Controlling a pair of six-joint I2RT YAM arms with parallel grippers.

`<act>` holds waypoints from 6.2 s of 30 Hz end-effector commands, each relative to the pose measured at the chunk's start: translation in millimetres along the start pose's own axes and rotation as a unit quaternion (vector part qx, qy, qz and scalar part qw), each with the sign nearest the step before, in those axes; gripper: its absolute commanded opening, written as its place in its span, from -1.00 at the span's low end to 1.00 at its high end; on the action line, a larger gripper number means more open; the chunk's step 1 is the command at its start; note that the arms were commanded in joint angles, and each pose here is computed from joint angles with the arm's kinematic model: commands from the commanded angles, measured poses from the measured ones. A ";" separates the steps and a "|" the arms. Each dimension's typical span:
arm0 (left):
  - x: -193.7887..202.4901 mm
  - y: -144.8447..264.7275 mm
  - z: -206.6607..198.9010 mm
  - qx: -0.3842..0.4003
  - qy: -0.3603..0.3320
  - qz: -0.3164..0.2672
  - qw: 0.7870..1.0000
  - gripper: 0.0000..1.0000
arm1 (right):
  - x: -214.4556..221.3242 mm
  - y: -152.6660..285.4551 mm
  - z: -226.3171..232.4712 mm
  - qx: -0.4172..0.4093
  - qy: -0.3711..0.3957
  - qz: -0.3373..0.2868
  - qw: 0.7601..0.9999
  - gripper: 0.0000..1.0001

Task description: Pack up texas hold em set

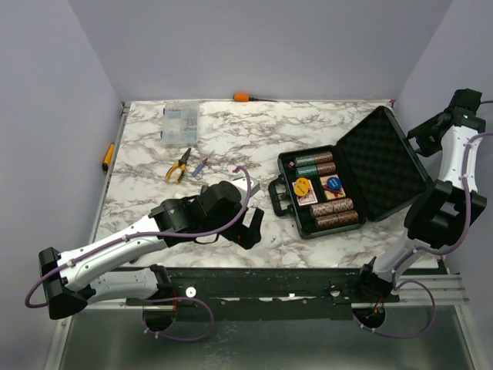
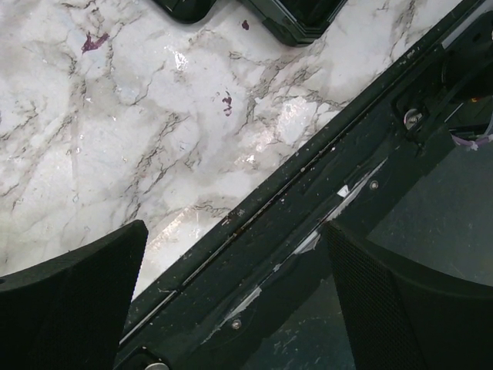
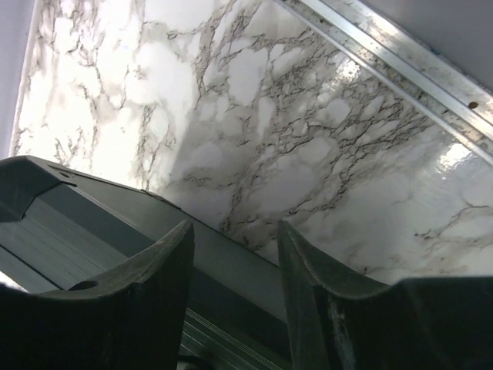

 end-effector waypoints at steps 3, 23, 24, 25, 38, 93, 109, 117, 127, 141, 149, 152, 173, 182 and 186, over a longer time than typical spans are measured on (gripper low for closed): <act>4.5 -0.1 -1.3 0.020 0.005 -0.002 1.000 0.93 | 24.5 10.7 5.3 -0.051 -0.022 0.079 0.995 -0.09; 18.6 -0.4 4.9 -0.006 0.070 -0.012 0.997 0.94 | 131.4 62.5 45.2 -0.144 0.064 0.186 0.970 -0.17; 19.9 0.2 4.9 -0.006 0.077 -0.013 0.997 0.94 | 135.5 64.5 45.4 -0.147 0.067 0.190 0.968 -0.17; 21.0 0.5 5.3 -0.008 0.082 -0.013 0.997 0.94 | 138.3 66.2 45.8 -0.150 0.069 0.193 0.967 -0.17; 44.1 7.9 12.2 -0.019 0.161 -0.035 0.986 0.95 | 190.0 113.4 52.5 -0.239 0.119 0.248 0.931 -0.12; -10.8 -135.6 80.4 0.045 0.314 0.046 0.947 -0.38 | 316.8 1.3 -11.5 -0.099 0.258 0.279 0.920 -0.68; -33.4 -176.8 106.8 0.045 0.332 0.066 0.940 -0.76 | 324.8 -14.7 -42.8 -0.052 0.292 0.291 0.910 -0.70; -40.9 -194.0 112.7 0.041 0.341 0.067 0.937 -0.83 | 325.7 -13.1 -45.8 -0.049 0.298 0.301 0.905 -0.71; -47.8 -215.2 121.4 0.034 0.344 0.071 0.936 -0.99 | 327.9 -14.5 -50.5 -0.046 0.304 0.309 0.900 -0.71; -51.8 -224.3 122.2 0.039 0.354 0.074 0.931 -1.00 | 329.9 -16.7 -52.8 -0.044 0.313 0.318 0.894 -0.73; -54.1 -225.5 119.0 0.052 0.355 0.075 0.930 -1.00 | 331.6 -17.3 -54.3 -0.044 0.313 0.323 0.892 -0.74; -56.7 -225.7 116.5 0.065 0.355 0.074 0.930 -1.00 | 332.0 -17.1 -55.2 -0.045 0.313 0.325 0.891 -0.74; -89.6 -215.2 89.1 0.115 0.344 0.047 0.931 -1.00 | 332.7 -15.6 -55.4 -0.049 0.312 0.329 0.890 -0.79; -96.5 -216.7 82.0 0.126 0.342 0.045 0.930 -1.00 | 332.6 -15.2 -54.5 -0.052 0.314 0.329 0.889 -0.80; -96.9 -218.2 81.1 0.128 0.342 0.046 0.930 -1.00 | 332.9 -16.1 -55.1 -0.051 0.314 0.330 0.889 -0.80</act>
Point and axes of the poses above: each gripper's point midway between its finger pads, its own y axis back along the fingers, its own z axis along the line the jaws close on, x = y × z, the point moved 7 cm from there along y, back along the fingers, and after that the axes turned 8 degrees about -y, right-handed, at the moved point
